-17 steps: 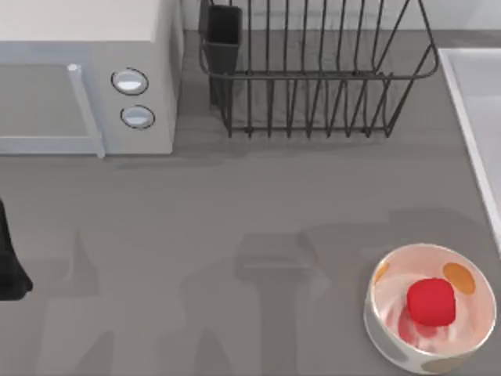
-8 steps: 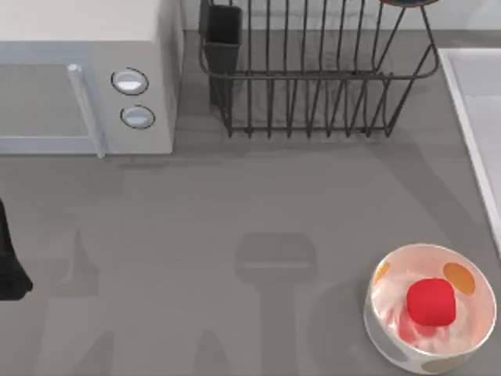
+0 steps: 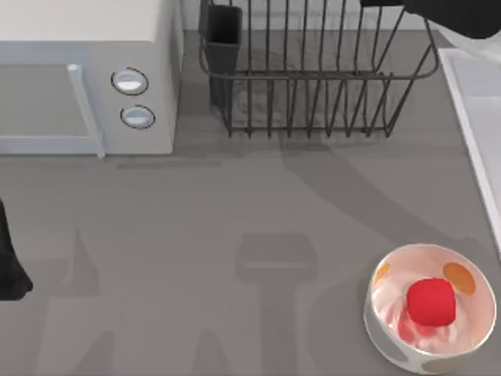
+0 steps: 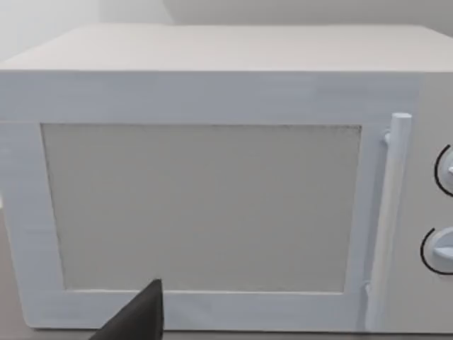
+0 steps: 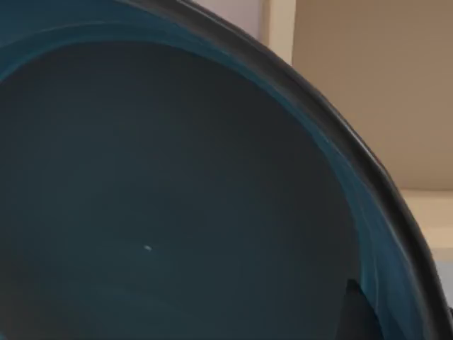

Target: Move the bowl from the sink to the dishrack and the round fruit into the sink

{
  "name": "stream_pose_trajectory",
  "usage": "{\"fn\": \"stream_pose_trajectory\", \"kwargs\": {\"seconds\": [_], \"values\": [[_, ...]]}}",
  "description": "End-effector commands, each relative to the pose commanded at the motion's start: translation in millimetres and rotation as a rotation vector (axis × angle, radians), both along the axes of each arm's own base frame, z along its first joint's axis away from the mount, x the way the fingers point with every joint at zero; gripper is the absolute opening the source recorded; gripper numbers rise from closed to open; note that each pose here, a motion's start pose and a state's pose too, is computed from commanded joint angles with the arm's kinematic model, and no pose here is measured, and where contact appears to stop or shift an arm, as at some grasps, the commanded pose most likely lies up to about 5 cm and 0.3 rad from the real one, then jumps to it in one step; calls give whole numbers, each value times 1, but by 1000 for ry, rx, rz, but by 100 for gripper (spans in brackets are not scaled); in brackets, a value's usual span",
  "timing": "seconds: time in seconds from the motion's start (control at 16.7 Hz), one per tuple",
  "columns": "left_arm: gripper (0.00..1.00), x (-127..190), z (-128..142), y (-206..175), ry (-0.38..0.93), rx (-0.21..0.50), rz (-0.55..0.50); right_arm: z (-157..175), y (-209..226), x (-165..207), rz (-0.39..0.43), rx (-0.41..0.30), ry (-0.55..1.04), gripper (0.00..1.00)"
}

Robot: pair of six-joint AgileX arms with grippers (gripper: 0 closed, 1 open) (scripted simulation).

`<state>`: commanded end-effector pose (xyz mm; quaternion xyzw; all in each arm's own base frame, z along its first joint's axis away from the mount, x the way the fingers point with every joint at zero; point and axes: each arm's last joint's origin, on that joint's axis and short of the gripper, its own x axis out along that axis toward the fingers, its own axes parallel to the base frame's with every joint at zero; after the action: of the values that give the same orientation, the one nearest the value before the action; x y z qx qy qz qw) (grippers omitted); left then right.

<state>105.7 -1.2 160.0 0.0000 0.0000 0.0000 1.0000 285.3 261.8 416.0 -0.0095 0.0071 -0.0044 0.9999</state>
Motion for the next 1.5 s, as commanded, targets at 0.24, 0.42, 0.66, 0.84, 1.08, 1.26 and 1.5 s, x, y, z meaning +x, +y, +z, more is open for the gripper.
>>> {"fn": "stream_pose_trajectory", "kwargs": {"seconds": [0.24,0.42,0.66,0.84,1.08,1.26,1.5], "values": [[100,0,0,0,0,0,0,3,1,-3,-1,19,-14,0],[100,0,0,0,0,0,0,0,2,-1,-1,14,-8,0],[100,0,0,0,0,0,0,-29,11,21,-4,7,-4,0],[100,0,0,0,0,0,0,-70,18,46,0,14,-9,0],[100,0,0,0,0,0,0,-136,16,78,1,18,-13,0],[100,0,0,0,0,0,0,-177,7,92,0,23,-19,0],[100,0,0,0,0,0,0,-197,0,97,-1,19,-14,0]]}}
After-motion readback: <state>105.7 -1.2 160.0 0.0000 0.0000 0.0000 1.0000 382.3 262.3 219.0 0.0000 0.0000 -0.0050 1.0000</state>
